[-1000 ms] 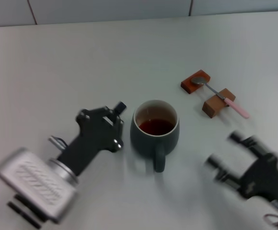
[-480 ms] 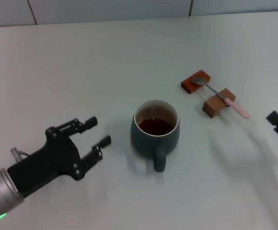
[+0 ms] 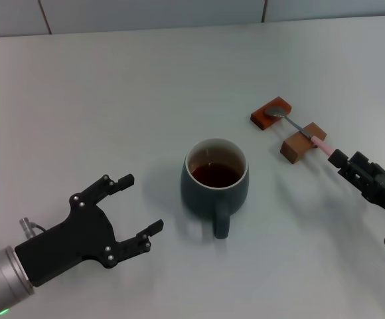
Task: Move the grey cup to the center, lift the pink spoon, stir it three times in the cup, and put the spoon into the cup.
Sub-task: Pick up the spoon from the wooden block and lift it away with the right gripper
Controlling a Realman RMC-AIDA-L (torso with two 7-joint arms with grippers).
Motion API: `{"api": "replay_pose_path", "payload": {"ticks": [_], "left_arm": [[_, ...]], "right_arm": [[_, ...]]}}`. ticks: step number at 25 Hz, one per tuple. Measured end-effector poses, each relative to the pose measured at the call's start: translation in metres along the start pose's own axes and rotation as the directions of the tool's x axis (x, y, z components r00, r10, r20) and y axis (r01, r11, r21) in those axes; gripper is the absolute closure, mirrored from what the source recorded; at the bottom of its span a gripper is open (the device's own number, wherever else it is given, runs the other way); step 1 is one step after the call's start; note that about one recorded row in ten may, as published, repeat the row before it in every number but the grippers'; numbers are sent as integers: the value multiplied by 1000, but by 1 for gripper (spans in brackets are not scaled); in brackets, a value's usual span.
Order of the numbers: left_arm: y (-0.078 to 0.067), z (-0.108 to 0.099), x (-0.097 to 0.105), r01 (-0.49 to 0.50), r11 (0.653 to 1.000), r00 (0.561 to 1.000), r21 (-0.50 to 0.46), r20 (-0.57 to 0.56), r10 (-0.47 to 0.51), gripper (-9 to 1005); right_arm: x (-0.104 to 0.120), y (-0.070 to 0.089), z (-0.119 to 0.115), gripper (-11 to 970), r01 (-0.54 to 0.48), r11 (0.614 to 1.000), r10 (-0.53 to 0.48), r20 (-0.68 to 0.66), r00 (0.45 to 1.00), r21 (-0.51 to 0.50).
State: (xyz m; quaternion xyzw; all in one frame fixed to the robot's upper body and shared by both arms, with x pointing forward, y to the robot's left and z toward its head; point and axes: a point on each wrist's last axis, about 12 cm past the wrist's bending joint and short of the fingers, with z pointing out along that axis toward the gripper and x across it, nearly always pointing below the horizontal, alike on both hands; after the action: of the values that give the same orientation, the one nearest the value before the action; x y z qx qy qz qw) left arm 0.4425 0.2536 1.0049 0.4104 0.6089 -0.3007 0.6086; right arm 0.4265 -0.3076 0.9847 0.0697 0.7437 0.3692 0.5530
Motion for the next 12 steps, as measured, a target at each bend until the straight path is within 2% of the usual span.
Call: {"api": "replay_pose_path", "payload": {"ticks": [12], "left_arm": [[-4,-6,3,-5,1000,1000,-14,-13,5,141]], "right_arm": [[0,-4,13,256,17,999,-16,-35,999,38]]}}
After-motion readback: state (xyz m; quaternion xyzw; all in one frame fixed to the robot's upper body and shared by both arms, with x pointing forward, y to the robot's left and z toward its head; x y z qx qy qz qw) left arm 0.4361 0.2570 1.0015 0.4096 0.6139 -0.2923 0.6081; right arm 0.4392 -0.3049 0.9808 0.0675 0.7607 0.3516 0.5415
